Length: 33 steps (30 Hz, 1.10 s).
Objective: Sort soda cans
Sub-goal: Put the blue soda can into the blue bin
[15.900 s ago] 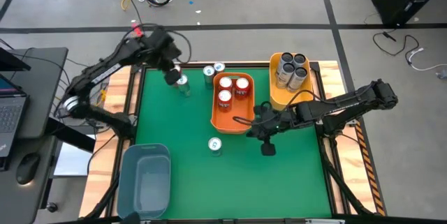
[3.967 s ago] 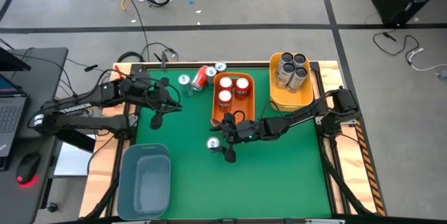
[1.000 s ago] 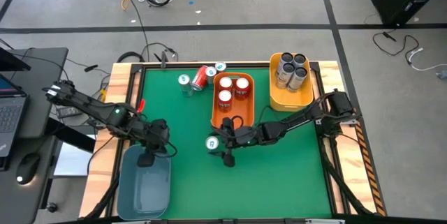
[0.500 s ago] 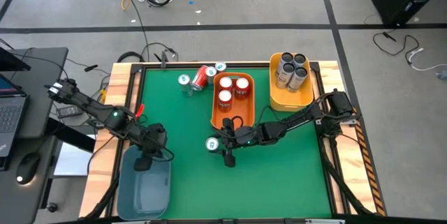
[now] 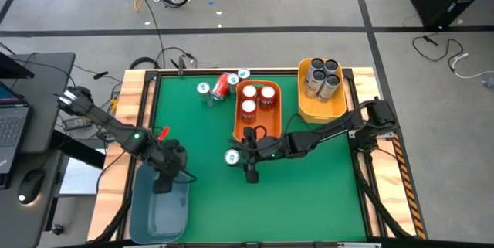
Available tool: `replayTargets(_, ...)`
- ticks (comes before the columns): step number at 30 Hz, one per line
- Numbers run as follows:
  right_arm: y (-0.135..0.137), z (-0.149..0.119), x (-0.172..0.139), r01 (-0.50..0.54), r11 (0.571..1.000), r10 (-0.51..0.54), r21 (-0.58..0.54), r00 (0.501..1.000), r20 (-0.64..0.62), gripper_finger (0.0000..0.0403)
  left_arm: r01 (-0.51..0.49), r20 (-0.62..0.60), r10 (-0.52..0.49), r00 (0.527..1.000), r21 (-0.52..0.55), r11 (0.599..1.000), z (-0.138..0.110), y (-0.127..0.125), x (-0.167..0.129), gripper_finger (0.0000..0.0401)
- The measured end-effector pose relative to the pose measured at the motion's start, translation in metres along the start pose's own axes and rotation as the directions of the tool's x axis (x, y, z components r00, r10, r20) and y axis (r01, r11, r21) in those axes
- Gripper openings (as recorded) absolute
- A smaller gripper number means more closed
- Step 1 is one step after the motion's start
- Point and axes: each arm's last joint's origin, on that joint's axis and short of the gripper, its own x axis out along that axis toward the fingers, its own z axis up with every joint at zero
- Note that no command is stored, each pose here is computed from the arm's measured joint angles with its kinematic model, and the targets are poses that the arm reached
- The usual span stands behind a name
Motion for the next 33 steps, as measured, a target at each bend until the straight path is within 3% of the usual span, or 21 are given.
replayTargets(6, -0.002, 0.029, -0.012, 0.044, 0.997, -0.047, -0.056, 0.998, -0.052, 0.0227, -0.178, -0.006, 0.179, 0.984, 0.034, 0.983, 0.005, 0.003, 0.016, 0.0005)
replayTargets(14, -0.005, 0.059, -0.037, 0.072, 0.993, -0.076, -0.088, 0.996, -0.043, 0.0227, -0.43, 0.08, 0.427, 0.901, 0.03, 0.902, 0.018, 0.015, 0.029, 0.0005)
replayTargets(22, -0.011, 0.076, -0.068, 0.162, 0.983, -0.165, -0.092, 0.986, -0.035, 0.0227, -0.528, 0.26, 0.504, 0.824, 0.026, 0.849, 0.045, 0.03, 0.028, 0.0005)
replayTargets(33, -0.017, 0.09, -0.097, 0.235, 0.968, -0.237, -0.087, 0.971, -0.016, 0.0228, -0.659, 0.415, 0.624, 0.662, -0.075, 0.748, 0.078, 0.064, 0.014, 0.0005)
